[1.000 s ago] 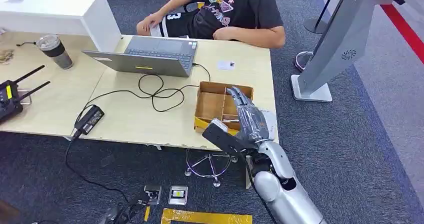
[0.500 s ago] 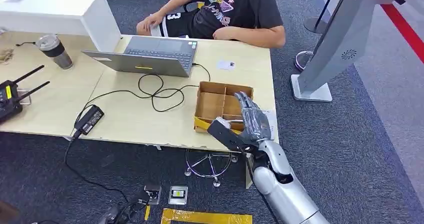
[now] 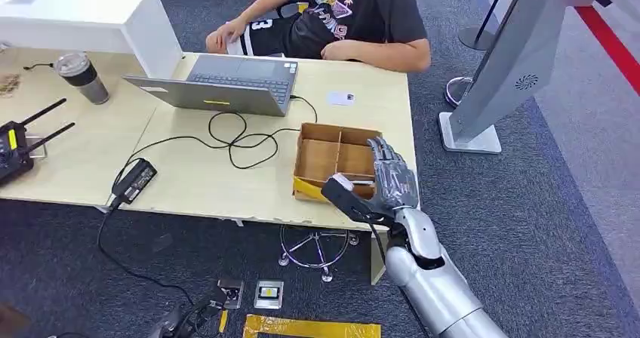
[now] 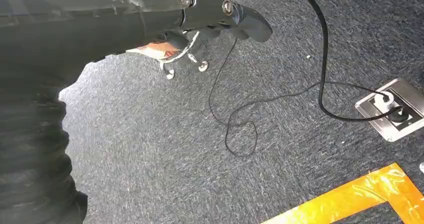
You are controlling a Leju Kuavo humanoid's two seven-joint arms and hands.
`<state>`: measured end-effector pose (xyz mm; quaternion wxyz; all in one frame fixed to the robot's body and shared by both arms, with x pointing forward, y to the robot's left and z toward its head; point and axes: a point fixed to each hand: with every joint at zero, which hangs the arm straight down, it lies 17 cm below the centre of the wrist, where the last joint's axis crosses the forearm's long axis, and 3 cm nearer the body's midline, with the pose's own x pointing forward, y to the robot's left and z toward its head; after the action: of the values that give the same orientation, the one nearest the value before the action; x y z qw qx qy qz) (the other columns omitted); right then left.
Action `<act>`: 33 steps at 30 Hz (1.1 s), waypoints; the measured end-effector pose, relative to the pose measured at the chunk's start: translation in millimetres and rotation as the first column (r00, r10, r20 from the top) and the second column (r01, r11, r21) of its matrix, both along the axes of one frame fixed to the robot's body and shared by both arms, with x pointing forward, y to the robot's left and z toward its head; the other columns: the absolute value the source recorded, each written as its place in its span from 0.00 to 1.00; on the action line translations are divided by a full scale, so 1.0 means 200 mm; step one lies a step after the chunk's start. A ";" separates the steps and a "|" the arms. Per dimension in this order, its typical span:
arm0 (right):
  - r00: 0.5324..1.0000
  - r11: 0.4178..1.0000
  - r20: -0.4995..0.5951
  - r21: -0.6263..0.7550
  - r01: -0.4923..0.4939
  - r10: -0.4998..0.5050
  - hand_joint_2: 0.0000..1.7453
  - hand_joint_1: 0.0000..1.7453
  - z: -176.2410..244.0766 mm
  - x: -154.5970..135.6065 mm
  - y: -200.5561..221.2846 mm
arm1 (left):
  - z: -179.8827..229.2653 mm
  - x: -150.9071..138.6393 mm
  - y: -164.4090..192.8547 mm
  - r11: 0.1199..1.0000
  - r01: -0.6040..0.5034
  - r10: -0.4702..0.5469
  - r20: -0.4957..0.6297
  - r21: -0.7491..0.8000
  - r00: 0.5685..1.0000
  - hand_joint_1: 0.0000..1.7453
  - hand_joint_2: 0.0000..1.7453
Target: Pass the card to the sensor for recognition and then transmit it.
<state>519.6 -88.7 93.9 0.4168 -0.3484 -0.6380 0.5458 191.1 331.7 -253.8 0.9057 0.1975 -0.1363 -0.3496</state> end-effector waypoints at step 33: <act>1.000 0.998 -0.018 -0.055 -0.009 0.008 1.00 0.12 -0.10 0.00 -0.03 | 0.00 0.00 0.00 1.000 0.007 -0.007 -0.002 0.001 1.000 0.00 1.00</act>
<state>518.6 -94.1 73.9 0.4101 -0.3522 -0.6204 0.5682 191.3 331.4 -253.8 0.9044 0.1971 -0.1361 -0.3532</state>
